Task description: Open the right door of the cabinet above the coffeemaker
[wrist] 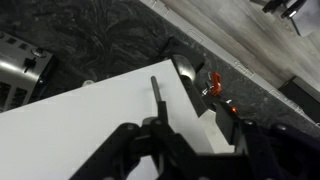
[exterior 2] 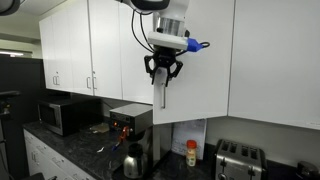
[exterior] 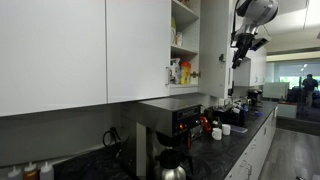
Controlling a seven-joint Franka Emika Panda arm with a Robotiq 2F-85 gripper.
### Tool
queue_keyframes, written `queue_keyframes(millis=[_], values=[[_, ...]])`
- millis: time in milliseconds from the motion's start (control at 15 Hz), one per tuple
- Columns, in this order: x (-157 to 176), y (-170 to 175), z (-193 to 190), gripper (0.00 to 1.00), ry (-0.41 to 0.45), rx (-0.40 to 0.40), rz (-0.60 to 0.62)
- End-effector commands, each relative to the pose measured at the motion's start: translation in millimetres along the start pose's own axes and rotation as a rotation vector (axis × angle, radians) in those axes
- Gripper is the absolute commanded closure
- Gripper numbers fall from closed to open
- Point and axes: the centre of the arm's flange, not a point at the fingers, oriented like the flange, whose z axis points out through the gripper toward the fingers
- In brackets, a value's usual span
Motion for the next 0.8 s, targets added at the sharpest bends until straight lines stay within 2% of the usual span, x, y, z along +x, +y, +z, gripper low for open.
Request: queue_keyframes(millis=[0,133,200,467,733], values=[[-2.1,1.9,-23.2,0.16,-0.087,0.065,0.067],[1.0,-7.8,-30.4,0.02,-0.172,0.076,0.134],[3.4,-15.7,-32.5,0.01,-0.22,0.074,0.172],[13.3,-42.1,-38.7,0.0,-0.369,0.06,0.247],[22.4,-65.1,-43.9,0.0,-0.444,0.074,0.245]])
